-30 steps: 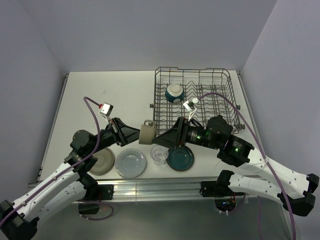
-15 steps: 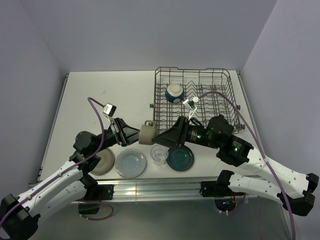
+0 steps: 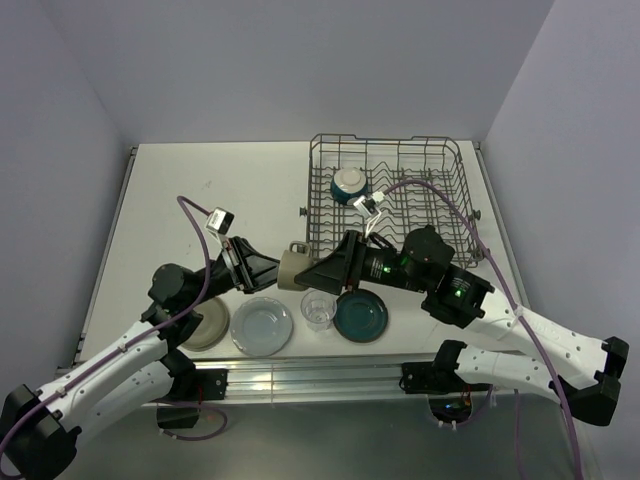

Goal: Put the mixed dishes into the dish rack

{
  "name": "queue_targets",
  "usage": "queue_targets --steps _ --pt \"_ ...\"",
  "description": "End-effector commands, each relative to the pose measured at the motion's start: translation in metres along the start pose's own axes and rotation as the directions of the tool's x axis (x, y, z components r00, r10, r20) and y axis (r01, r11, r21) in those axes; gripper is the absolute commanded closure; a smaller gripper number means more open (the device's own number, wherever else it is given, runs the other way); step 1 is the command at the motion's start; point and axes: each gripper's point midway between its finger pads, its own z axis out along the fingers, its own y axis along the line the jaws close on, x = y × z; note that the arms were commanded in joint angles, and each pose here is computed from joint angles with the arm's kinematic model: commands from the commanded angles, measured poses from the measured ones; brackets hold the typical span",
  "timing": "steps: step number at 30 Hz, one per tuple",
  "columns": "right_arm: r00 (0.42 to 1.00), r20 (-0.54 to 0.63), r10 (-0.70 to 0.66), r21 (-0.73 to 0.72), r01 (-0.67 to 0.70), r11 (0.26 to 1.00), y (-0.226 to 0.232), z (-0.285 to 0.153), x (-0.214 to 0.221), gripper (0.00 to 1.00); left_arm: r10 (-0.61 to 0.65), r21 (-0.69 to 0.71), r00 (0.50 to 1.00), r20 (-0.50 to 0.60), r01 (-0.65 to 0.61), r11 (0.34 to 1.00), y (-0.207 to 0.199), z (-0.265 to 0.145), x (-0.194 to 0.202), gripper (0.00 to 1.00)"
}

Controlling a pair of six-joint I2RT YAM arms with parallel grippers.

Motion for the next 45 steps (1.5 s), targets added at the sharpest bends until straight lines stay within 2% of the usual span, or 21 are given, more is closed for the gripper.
queue_targets --steps 1,5,7,8,9,10,11,12,13,15,16,17,19,20,22,24,25,28,36,40,45 --pt "0.999 0.042 -0.020 -0.083 0.023 0.996 0.027 0.000 -0.016 0.22 0.039 0.093 0.999 0.000 -0.039 0.995 -0.023 0.000 0.000 1.00" --pt "0.999 0.043 -0.025 -0.073 0.028 0.997 0.025 0.002 -0.017 0.35 0.028 0.097 1.000 -0.005 -0.028 0.995 -0.020 -0.001 0.001 1.00" --pt "0.998 0.052 -0.031 -0.064 0.034 0.997 0.024 0.001 -0.019 0.72 0.027 0.097 1.000 -0.005 -0.026 0.995 -0.018 -0.001 0.002 0.93" --pt "0.998 0.059 -0.033 -0.051 0.036 0.998 0.021 0.001 -0.021 0.88 0.023 0.089 1.000 -0.003 -0.023 0.996 -0.015 -0.002 0.002 0.82" --pt "0.998 0.060 -0.030 -0.024 0.031 0.999 0.018 0.000 -0.022 1.00 0.020 0.077 1.000 0.000 -0.020 0.997 -0.012 -0.002 0.001 0.46" --pt "0.996 0.076 -0.039 0.027 0.038 0.999 0.008 0.000 -0.026 1.00 0.027 0.036 1.000 0.015 -0.027 0.999 -0.006 -0.002 -0.001 0.29" --pt "0.996 0.078 -0.038 0.087 0.031 0.996 -0.002 -0.004 -0.029 1.00 0.029 -0.003 0.999 0.029 -0.029 1.000 0.000 -0.002 -0.003 0.20" --pt "0.995 0.092 -0.048 0.129 0.036 0.991 -0.009 -0.007 -0.033 1.00 0.043 -0.052 0.998 0.047 -0.040 0.998 0.007 -0.002 -0.007 0.01" --pt "0.992 0.101 -0.077 0.175 0.058 0.983 -0.018 -0.010 -0.037 1.00 0.124 -0.101 0.986 0.113 -0.113 0.988 0.008 -0.005 -0.019 0.01" --pt "0.983 0.152 -0.103 0.307 0.052 0.950 -0.042 -0.025 -0.054 1.00 0.155 -0.319 0.974 0.166 -0.095 0.943 0.031 -0.016 -0.034 0.01" --pt "0.979 0.162 -0.123 0.349 0.060 0.935 -0.051 -0.031 -0.061 1.00 0.261 -0.397 0.923 0.282 -0.136 0.908 0.018 -0.026 -0.063 0.01" --pt "0.979 0.161 -0.123 0.395 0.051 0.917 -0.062 -0.039 -0.065 1.00 0.266 -0.554 0.924 0.273 -0.075 0.829 0.049 -0.048 -0.062 0.01" --pt "0.965 0.210 -0.158 0.521 0.026 0.853 -0.094 -0.060 -0.090 1.00 0.336 -0.633 0.884 0.325 -0.061 0.772 0.046 -0.068 -0.076 0.01" --pt "0.955 0.232 -0.186 0.613 0.005 0.790 -0.109 -0.076 -0.102 1.00 0.361 -0.685 0.871 0.333 -0.040 0.728 0.056 -0.080 -0.080 0.01" --pt "0.941 0.234 -0.246 0.775 -0.028 0.632 -0.149 -0.104 -0.126 1.00 0.381 -0.704 0.874 0.302 -0.065 0.707 0.061 -0.081 -0.079 0.01" --pt "0.918 0.238 -0.319 0.895 -0.079 0.440 -0.169 -0.139 -0.151 1.00 0.339 -0.708 0.911 0.233 -0.080 0.701 0.074 -0.069 -0.069 0.02" --pt "0.921 0.207 -0.329 0.936 -0.090 0.339 -0.190 -0.152 -0.160 1.00 0.321 -0.711 0.927 0.196 -0.091 0.698 0.083 -0.065 -0.063 0.05" --pt "0.928 0.196 -0.318 0.975 -0.148 0.168 -0.224 -0.185 -0.183 1.00 0.260 -0.717 0.960 0.102 -0.110 0.688 0.107 -0.051 -0.044 0.11" --pt "0.963 0.246 -0.111 0.968 -0.249 -0.017 -0.326 -0.224 -0.201 1.00 0.265 -0.784 0.963 -0.047 -0.200 0.588 0.144 -0.030 -0.005 0.26" --pt "0.959 0.281 -0.031 0.958 -0.282 -0.050 -0.364 -0.232 -0.202 1.00 0.283 -0.829 0.955 -0.089 -0.228 0.510 0.160 -0.039 0.001 0.31" --pt "0.954 0.299 0.022 0.948 -0.294 -0.124 -0.396 -0.238 -0.190 1.00 0.287 -0.854 0.950 -0.123 -0.249 0.457 0.175 -0.047 0.006 0.33"
